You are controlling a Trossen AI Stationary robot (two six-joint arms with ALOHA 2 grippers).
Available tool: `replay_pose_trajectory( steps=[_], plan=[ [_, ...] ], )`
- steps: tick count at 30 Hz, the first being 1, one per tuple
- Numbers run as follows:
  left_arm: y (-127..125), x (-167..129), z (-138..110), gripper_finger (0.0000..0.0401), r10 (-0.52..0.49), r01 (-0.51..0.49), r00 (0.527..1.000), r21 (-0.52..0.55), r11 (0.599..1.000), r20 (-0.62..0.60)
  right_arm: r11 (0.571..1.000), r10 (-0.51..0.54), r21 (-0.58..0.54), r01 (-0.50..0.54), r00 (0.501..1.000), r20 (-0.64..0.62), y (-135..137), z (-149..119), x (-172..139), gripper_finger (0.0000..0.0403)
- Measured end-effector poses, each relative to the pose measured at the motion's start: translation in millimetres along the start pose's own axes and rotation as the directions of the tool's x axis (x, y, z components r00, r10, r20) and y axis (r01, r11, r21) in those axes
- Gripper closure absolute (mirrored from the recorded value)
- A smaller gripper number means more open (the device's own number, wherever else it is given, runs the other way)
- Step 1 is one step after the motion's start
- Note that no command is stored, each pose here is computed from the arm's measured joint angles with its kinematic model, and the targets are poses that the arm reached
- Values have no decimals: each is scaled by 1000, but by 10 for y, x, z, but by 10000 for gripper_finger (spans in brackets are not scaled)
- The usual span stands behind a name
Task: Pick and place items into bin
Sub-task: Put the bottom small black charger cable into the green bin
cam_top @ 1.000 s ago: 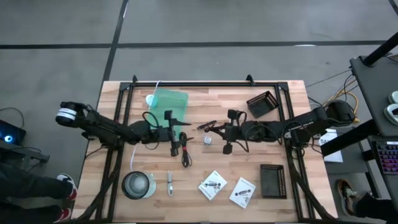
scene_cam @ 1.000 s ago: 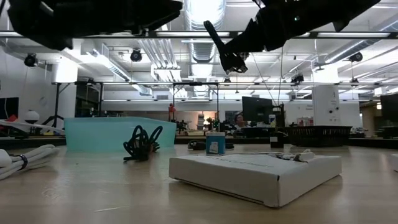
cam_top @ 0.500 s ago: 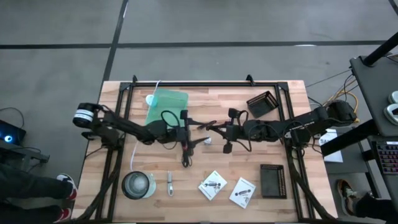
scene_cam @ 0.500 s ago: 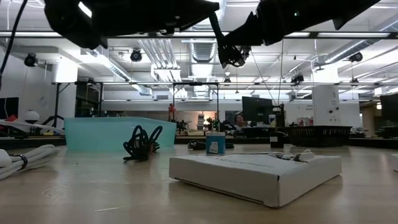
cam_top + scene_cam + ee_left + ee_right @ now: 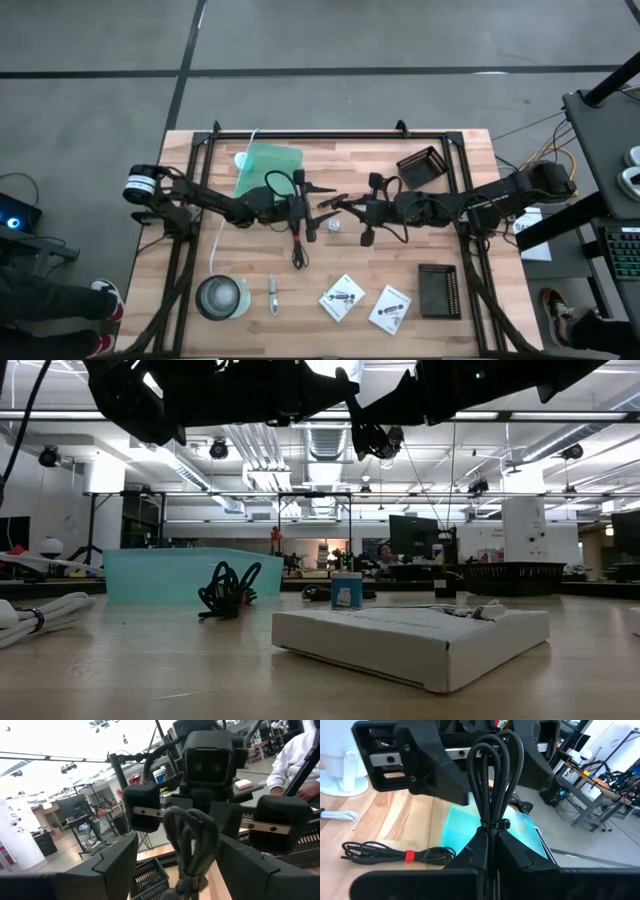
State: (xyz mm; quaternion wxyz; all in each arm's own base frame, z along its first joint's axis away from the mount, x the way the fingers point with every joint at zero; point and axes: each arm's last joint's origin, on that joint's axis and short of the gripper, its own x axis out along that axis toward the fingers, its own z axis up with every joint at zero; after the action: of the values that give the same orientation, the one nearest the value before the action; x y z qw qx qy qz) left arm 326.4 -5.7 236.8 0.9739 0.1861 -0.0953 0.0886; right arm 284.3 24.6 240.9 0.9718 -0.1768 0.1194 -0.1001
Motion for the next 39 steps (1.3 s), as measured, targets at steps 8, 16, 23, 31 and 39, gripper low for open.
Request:
replay_pose_trajectory(
  steps=[8, 16, 23, 31, 39],
  plan=[
    [3, 4, -19, 190, -28, 28, 1000, 7, 1000, -2, 1000, -3, -5, 3, 1000, 9, -8, 16, -10, 390],
    [14, 30, 4, 319, -31, 31, 999, 10, 999, 7, 1000, 17, -1, -17, 1000, 21, -7, 25, -13, 390],
    [34, 61, 26, 392, -32, 32, 999, 56, 998, 9, 1000, 14, -2, -13, 1000, 24, -13, 31, -17, 390],
    [70, 60, 48, 396, -17, 16, 1000, 92, 996, 9, 1000, -29, 1, 29, 1000, 9, -27, 33, -20, 378],
    [153, 31, 162, 398, 9, -11, 1000, 119, 993, 19, 999, -22, 35, 23, 999, -31, -30, 8, -49, 280]
  ],
)
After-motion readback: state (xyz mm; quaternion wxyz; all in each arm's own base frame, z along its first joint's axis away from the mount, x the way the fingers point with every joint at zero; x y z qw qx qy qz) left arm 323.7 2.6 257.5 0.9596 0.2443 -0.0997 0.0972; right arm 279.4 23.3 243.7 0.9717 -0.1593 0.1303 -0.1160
